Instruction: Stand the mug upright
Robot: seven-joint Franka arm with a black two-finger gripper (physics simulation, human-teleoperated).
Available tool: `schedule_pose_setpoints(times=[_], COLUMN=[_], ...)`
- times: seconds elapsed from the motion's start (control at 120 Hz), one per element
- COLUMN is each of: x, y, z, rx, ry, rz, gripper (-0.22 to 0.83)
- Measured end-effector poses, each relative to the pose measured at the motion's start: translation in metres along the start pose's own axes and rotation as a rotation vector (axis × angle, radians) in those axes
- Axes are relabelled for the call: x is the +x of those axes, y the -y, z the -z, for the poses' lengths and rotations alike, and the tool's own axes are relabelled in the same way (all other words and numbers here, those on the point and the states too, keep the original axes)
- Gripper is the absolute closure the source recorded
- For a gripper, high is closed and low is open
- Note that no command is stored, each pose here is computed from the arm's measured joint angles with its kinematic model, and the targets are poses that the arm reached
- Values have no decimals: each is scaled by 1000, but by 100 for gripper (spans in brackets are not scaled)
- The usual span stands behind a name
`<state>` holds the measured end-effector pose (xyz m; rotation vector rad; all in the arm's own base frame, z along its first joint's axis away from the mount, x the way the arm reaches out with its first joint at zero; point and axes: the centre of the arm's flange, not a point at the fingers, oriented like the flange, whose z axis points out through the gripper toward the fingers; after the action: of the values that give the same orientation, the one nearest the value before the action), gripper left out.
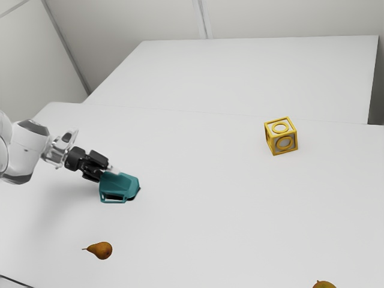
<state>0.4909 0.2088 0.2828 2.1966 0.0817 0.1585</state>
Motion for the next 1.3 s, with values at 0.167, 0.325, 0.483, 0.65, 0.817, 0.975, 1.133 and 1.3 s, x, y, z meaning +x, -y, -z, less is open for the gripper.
schedule_pose_setpoints(times=[0.167,0.325,0.483,0.65,0.817,0.975,1.133,1.3], x=[1,3,5,10,21,62,87,100], y=[-2,-7,-10,-22,-58,-118,-156,-164], z=[2,4,3,2,8,25,-8,-41], rx=[6,6,6,0,-5,156,444,673], ry=[-7,-18,-18,-25,-39,39,192,262], rz=[11,12,17,1,-61,-226,-373,-403], gripper=[63,70,74,76,76,77,77,77])
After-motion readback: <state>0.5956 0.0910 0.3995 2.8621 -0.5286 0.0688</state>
